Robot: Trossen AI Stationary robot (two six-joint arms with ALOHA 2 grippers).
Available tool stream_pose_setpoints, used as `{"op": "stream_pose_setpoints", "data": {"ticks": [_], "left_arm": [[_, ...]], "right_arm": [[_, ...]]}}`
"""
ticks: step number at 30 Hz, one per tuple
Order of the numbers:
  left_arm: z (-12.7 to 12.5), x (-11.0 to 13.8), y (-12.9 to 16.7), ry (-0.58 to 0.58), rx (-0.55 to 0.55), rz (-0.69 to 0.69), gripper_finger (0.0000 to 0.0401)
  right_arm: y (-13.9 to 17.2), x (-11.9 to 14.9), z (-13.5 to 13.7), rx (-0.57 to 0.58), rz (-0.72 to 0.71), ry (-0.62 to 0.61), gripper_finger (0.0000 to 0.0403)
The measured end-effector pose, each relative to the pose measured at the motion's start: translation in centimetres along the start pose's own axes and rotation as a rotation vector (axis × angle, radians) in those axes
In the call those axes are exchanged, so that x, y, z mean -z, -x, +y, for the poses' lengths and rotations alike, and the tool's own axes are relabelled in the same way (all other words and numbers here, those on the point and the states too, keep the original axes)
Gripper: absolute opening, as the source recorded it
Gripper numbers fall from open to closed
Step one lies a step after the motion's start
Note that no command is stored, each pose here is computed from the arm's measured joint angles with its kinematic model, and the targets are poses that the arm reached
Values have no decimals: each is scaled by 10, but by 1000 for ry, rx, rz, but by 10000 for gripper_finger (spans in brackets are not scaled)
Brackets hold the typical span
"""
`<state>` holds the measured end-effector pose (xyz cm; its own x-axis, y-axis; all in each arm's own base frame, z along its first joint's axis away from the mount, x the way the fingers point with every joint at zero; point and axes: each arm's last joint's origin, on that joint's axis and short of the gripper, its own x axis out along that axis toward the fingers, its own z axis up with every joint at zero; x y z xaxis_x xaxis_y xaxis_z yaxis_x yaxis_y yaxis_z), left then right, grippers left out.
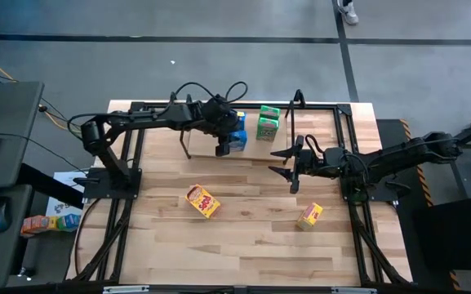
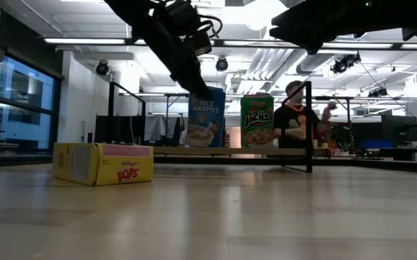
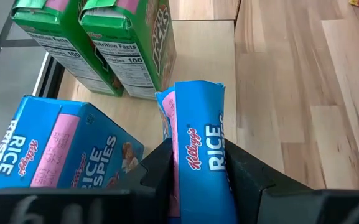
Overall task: Stack cereal on shelf
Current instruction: Put the blue cereal box on the shelf, then put the right yellow cereal box on the shelf
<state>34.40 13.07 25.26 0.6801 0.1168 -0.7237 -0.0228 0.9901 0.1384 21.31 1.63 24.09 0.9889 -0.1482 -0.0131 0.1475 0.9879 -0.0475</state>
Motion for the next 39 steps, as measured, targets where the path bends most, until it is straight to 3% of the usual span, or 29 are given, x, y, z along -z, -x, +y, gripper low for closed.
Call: {"op": "stream_pose_setpoints", "data": {"ticks": [12,25,39], "left_arm": [[2,1,-1,7,-64,24,104],[4,1,-1,6,-118,59,188],[12,-32,21,0,-155,-24,218]], "right_arm": [[0,0,0,0,0,0,204],[0,0,0,0,0,0,204],[0,0,0,0,0,5,204]]}}
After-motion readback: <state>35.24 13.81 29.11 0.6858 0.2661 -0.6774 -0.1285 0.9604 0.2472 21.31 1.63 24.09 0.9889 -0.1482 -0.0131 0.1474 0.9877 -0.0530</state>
